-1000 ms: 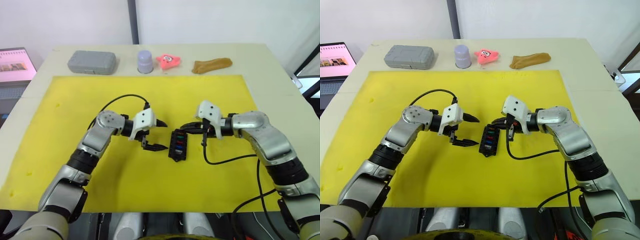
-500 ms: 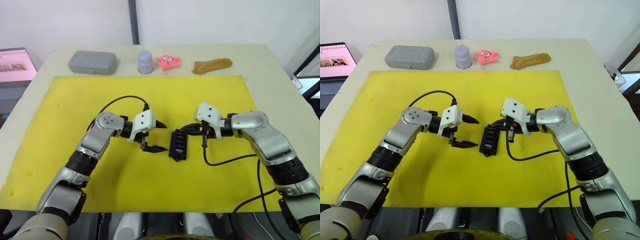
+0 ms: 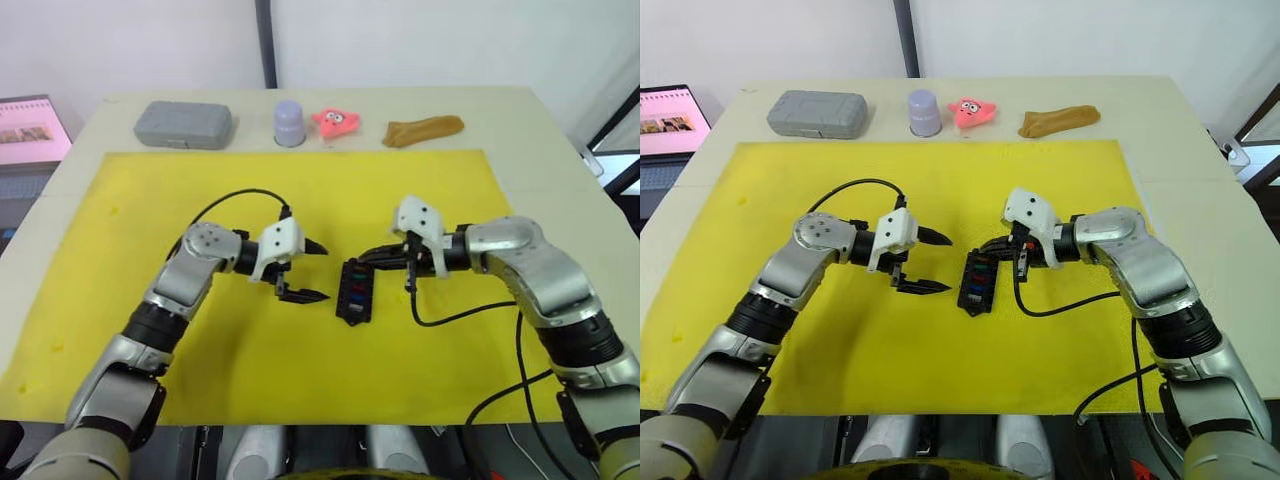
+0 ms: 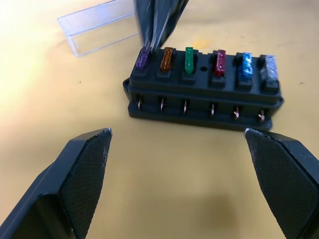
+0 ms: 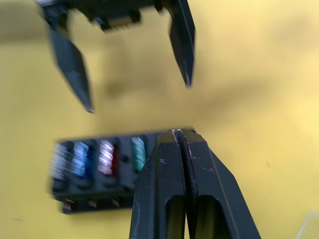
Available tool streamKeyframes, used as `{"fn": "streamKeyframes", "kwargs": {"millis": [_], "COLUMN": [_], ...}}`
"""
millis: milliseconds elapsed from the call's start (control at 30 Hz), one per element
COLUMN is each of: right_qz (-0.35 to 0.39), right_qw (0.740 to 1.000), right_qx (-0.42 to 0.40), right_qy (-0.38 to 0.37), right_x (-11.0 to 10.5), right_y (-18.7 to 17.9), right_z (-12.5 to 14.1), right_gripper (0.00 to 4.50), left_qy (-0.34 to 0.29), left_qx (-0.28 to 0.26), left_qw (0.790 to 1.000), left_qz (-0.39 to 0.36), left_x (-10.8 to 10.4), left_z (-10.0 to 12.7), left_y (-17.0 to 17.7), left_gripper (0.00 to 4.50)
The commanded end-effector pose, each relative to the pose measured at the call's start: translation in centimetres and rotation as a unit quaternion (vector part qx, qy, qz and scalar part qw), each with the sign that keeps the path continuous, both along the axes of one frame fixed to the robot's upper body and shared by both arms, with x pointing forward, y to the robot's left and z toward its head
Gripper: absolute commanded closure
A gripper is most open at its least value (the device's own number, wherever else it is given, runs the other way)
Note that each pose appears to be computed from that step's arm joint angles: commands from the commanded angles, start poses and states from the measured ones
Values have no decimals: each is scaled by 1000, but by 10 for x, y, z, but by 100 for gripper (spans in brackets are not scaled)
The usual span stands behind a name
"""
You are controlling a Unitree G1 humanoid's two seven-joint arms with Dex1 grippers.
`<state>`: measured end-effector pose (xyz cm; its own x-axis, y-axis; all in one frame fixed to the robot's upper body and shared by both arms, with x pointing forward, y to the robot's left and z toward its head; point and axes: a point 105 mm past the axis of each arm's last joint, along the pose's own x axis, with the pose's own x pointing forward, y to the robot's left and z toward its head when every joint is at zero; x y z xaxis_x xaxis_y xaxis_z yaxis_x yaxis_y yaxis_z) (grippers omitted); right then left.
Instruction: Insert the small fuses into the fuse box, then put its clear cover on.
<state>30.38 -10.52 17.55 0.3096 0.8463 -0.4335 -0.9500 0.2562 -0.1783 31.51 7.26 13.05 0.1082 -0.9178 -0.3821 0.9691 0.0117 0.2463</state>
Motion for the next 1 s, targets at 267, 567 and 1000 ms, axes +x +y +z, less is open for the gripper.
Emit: {"fn": "streamKeyframes", "kwargs": {"millis": [267,567,1000], "right_qz": [-32,-169,-212], "right_qw": [996,975,974], "right_qx": [-52,-136,-80], "right_qy": [-68,-48,-10], "right_x": [-16,-31,-21], "right_y": [-55,-161,-136], "right_z": [37,49,49], "right_gripper": [447,52,3], "left_qy": [-14,18,16], "left_qx": [-11,32,-6], "left_qw": [997,979,982], "left_qz": [69,201,188], "left_x": [-9,-25,-26], "left_z": [33,51,48], "left_y": [47,136,116], "left_gripper": [0,0,0]}}
